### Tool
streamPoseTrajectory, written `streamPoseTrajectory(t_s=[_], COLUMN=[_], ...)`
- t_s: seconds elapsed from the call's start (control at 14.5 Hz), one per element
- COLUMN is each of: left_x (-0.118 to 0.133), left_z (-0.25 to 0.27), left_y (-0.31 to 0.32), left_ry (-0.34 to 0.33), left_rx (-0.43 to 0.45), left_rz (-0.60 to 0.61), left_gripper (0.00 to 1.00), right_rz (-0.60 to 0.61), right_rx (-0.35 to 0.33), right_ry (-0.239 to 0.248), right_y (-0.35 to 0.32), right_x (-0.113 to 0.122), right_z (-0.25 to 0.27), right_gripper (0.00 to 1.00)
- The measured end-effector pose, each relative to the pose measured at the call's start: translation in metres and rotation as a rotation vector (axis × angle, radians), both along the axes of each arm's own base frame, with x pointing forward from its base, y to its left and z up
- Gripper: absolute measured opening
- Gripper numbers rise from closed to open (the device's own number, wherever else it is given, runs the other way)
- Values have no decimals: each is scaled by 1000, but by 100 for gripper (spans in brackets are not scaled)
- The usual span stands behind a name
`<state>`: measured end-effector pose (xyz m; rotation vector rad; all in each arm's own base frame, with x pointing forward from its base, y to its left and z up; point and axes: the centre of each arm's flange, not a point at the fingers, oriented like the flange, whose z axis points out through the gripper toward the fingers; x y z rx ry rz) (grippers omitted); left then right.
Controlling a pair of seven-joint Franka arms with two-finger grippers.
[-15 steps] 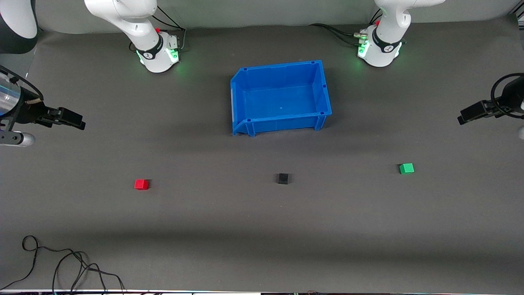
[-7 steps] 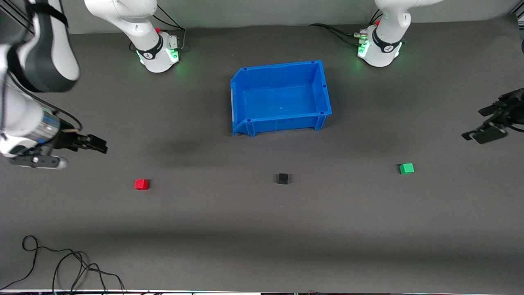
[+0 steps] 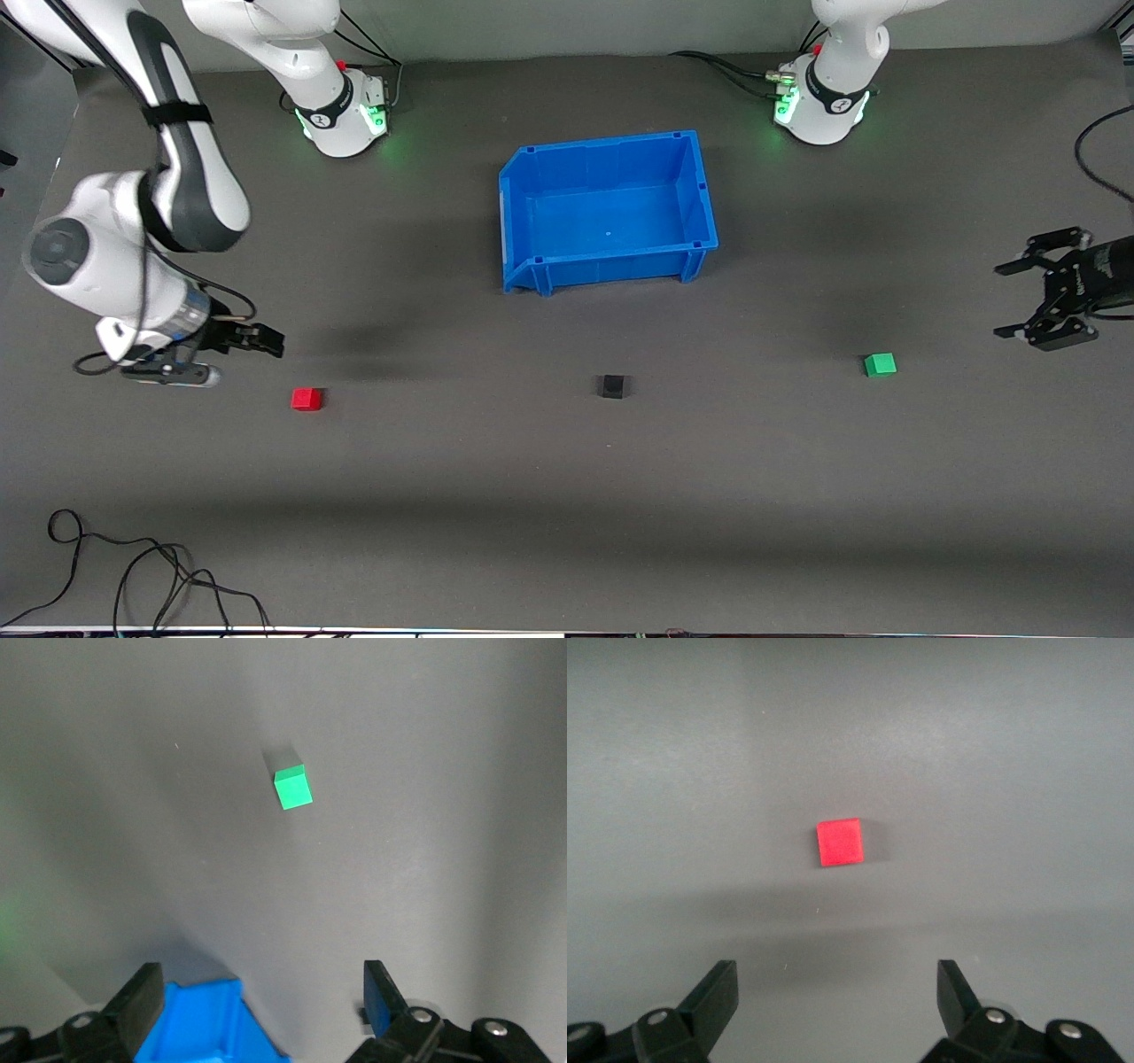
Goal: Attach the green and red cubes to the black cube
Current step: 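Lower both grippers around the red and green cubes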
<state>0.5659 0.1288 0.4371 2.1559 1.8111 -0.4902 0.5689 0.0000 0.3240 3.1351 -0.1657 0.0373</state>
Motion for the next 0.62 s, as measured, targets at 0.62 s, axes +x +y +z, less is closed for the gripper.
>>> streamPoseTrajectory(t_s=[0.62], left_x=[-15], left_z=[-139], left_y=[20], left_ry=[24], left_rx=[-97], left_rz=[269], left_gripper=[100], right_rz=[-7], right_rx=[10], right_ry=[-8], right_y=[-2], right_x=[-1], right_z=[-112], right_gripper=[100])
